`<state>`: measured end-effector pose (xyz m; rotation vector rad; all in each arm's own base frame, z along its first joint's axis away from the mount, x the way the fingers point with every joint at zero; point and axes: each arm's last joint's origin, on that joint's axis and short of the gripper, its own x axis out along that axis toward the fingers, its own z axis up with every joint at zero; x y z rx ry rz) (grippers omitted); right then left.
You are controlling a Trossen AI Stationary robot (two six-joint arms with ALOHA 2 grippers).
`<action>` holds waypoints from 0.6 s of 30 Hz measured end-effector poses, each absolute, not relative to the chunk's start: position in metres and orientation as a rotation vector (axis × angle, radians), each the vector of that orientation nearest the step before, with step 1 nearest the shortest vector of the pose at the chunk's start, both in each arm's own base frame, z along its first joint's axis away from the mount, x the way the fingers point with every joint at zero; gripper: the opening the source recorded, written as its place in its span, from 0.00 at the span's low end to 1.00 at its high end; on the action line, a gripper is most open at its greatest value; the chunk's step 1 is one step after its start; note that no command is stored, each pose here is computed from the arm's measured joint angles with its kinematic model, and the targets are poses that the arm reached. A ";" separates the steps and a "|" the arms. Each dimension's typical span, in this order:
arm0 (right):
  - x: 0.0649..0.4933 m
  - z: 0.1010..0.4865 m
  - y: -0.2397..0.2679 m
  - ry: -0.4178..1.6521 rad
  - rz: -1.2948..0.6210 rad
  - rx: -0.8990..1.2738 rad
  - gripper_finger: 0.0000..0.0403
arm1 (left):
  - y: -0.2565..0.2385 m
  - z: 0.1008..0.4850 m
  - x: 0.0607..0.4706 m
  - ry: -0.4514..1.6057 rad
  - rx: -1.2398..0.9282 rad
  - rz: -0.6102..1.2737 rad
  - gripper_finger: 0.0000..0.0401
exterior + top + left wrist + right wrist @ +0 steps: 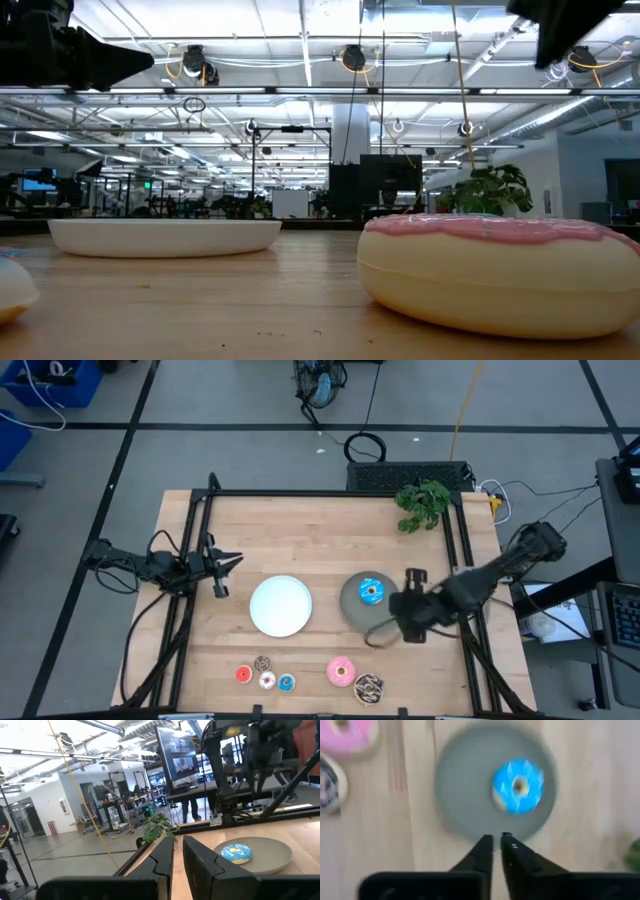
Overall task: Pick & Place donuts
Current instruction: Put the large pink donut in the gray bin
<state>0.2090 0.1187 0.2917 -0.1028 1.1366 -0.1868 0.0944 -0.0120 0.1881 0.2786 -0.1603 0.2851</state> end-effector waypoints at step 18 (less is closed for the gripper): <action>0.200 0.188 0.143 0.541 -0.131 -0.239 0.00 | -0.012 0.195 0.093 -0.234 0.254 0.270 0.12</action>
